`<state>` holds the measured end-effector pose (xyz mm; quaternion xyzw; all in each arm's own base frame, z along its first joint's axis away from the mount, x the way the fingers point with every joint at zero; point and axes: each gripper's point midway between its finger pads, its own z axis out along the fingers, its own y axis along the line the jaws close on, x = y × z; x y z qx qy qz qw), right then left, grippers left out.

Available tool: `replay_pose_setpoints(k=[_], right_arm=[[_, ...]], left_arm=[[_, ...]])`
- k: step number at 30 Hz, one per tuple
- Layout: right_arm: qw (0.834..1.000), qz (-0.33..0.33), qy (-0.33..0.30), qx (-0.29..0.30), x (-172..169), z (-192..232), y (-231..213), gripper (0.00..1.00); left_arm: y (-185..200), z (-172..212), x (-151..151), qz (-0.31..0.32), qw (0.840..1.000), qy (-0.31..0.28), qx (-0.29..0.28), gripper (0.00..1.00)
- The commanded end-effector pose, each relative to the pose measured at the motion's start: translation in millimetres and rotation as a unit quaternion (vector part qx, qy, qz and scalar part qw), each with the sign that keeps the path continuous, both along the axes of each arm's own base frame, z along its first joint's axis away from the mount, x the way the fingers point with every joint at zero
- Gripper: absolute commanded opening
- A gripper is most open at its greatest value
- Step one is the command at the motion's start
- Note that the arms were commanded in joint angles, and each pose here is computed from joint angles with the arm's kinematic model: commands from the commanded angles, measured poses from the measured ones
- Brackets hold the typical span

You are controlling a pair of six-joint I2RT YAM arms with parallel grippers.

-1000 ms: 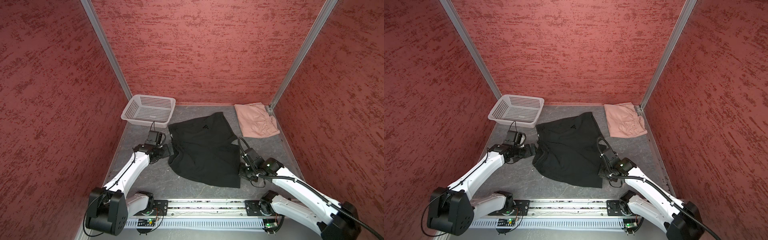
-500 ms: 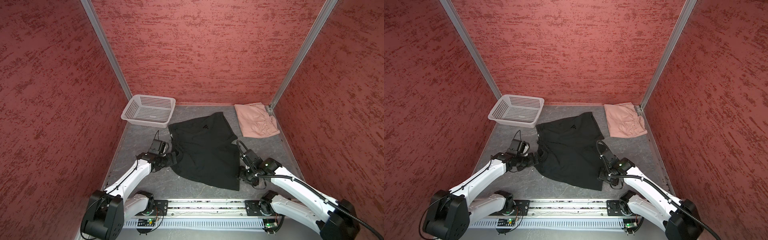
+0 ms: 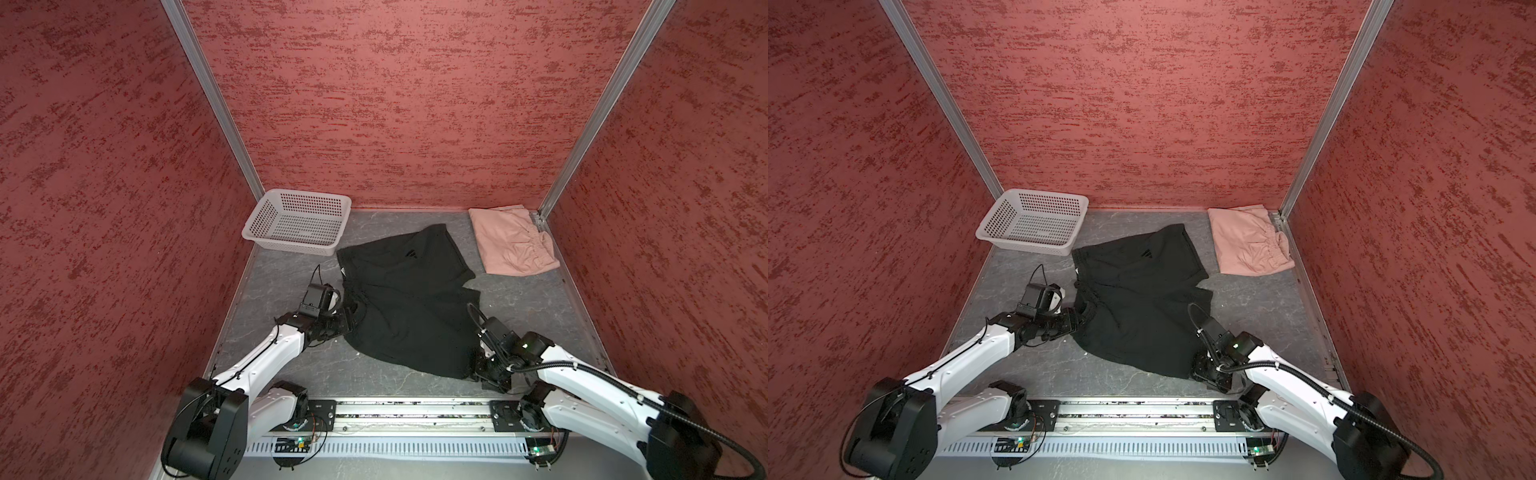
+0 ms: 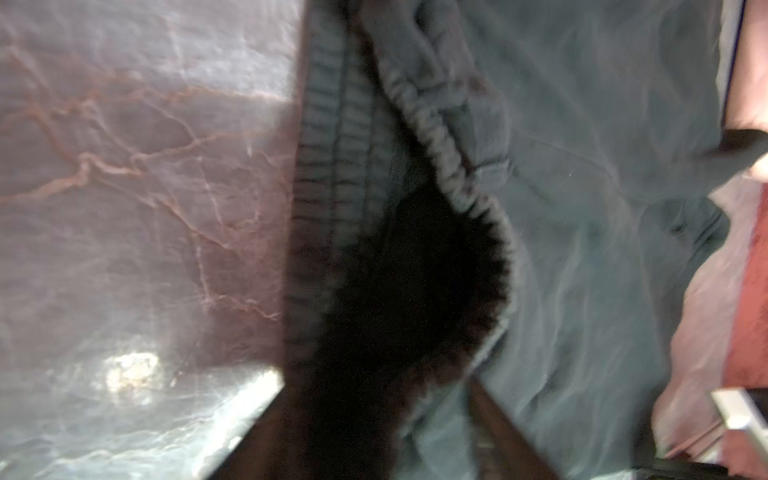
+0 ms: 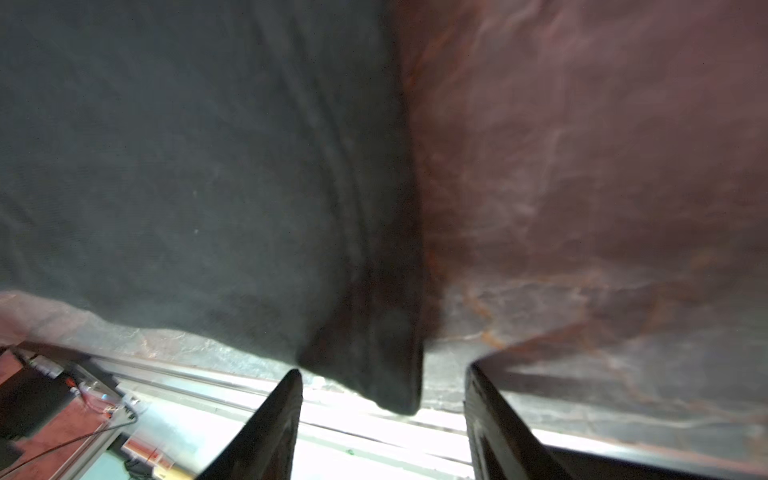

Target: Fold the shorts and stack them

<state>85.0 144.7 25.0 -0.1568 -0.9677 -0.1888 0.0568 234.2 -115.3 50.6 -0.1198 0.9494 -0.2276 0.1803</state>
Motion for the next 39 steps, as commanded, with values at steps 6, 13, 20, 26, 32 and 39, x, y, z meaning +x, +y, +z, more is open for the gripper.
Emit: replay_pose_setpoints(k=[6,13,20,26,32,39], right_arm=[[0.998,-0.048,-0.040,-0.018,19.0,-8.6,-3.8,0.36],[0.993,-0.045,-0.058,-0.094,24.1,26.8,-29.3,0.00],[0.983,-0.041,-0.084,-0.160,31.7,80.7,-54.3,0.00],[0.966,-0.050,-0.142,-0.212,53.1,124.5,-82.5,0.00],[0.956,-0.045,-0.199,-0.208,84.9,146.6,-83.9,0.00],[0.929,-0.003,-0.292,-0.228,163.9,188.2,-76.5,0.00]], left_arm=[[2.6,10.5,-1.4,0.011,1.000,-0.003,-0.017,0.01],[17.8,34.6,-23.7,0.062,0.997,0.041,0.000,0.00],[19.6,56.4,-68.0,0.109,0.988,0.101,-0.032,0.00],[33.5,92.9,-63.2,0.142,0.988,0.052,-0.018,0.00],[39.3,104.0,-55.9,0.139,0.990,0.015,-0.002,0.00],[42.6,122.9,-29.7,0.128,0.991,-0.031,0.026,0.00]])
